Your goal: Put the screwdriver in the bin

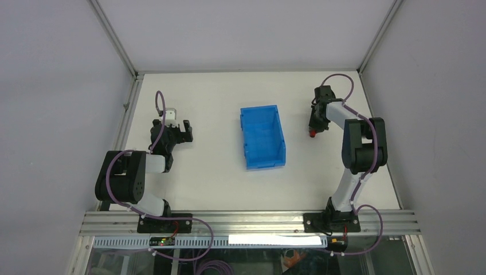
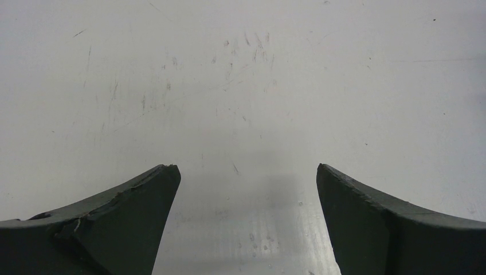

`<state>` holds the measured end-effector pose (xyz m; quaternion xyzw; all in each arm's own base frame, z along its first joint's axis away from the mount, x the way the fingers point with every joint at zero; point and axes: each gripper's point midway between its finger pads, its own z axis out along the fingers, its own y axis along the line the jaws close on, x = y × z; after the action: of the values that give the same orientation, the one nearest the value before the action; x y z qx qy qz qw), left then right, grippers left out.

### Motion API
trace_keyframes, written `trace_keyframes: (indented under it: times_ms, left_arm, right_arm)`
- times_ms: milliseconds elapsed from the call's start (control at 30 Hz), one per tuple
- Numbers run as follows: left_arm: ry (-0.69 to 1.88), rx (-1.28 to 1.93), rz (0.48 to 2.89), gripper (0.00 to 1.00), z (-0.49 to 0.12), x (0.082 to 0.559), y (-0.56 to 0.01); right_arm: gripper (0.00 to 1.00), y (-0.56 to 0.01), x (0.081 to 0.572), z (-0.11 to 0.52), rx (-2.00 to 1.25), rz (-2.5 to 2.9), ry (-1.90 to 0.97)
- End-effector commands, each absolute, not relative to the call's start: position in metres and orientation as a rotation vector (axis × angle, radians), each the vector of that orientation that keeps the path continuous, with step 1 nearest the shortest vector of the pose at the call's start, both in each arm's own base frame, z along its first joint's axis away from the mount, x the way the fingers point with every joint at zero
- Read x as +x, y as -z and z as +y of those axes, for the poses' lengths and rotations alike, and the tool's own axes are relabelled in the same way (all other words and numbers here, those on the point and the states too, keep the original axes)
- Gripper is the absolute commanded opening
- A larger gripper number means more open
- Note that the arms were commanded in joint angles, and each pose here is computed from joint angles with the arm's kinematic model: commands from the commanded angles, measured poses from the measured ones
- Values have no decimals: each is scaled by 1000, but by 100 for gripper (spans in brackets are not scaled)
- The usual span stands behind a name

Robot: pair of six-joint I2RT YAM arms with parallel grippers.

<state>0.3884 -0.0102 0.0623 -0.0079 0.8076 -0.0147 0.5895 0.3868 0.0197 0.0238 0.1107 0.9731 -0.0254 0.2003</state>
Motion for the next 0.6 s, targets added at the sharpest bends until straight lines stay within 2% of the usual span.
trace_keyframes:
  times_ms: [0, 400, 567]
  left_arm:
    - [58, -21, 1826, 99, -15, 394, -79]
    - [59, -20, 1826, 99, -16, 394, -79]
    - [59, -20, 1825, 99, -16, 394, -79]
  right_arm:
    - [0, -47, 398, 17, 302, 2660, 65]
    - [0, -171, 362, 20, 312, 2579, 53]
    - [0, -231, 342, 45, 253, 2485, -54]
